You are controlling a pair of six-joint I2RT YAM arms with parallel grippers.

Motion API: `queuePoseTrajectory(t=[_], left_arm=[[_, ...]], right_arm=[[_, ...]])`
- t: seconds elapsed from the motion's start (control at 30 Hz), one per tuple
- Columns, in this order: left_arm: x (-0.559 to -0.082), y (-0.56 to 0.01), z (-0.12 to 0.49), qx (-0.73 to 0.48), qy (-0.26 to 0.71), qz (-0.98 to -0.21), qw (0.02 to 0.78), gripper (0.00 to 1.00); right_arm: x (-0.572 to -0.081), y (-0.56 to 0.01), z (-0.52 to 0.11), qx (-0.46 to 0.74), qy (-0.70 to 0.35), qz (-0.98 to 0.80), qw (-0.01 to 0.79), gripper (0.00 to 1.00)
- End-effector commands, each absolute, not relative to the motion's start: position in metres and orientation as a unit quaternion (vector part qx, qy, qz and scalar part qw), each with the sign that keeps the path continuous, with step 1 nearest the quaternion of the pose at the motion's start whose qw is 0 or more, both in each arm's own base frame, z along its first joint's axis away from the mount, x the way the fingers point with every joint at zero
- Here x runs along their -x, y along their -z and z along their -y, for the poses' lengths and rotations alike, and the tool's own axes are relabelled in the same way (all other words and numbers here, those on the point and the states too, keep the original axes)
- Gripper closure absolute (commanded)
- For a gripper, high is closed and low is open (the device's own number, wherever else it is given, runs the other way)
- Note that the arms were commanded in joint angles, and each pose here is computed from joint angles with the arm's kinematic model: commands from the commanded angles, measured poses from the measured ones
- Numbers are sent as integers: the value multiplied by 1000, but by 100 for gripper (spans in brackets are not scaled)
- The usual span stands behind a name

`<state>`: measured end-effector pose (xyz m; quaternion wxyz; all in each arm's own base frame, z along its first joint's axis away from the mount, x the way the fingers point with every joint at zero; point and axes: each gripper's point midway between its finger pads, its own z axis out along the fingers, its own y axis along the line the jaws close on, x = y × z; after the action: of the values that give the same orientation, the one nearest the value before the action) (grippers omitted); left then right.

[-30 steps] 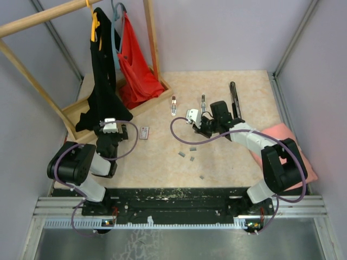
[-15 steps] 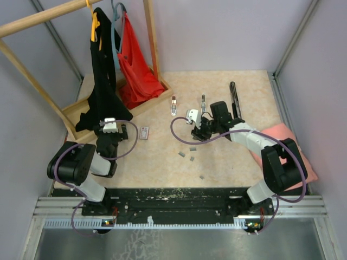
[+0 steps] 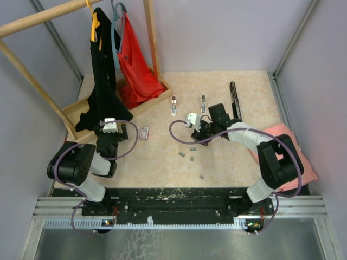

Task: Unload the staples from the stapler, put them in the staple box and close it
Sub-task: Pick up the staple from the center of the board.

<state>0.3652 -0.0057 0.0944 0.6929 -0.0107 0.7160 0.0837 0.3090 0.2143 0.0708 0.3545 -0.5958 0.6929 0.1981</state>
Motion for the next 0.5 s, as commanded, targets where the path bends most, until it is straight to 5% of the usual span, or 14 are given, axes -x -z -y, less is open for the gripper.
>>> queuePoseTrajectory(t=[0.0,0.47], left_arm=[[-370,-104,4,24,-79,-704,706,0],[-370,-104,4,23,-79,-703,706,0]], right_arm=[[-309,-70,-222,625,-191,-673,346,47],[-299,-60,-238,656,-192,-659,313,58]])
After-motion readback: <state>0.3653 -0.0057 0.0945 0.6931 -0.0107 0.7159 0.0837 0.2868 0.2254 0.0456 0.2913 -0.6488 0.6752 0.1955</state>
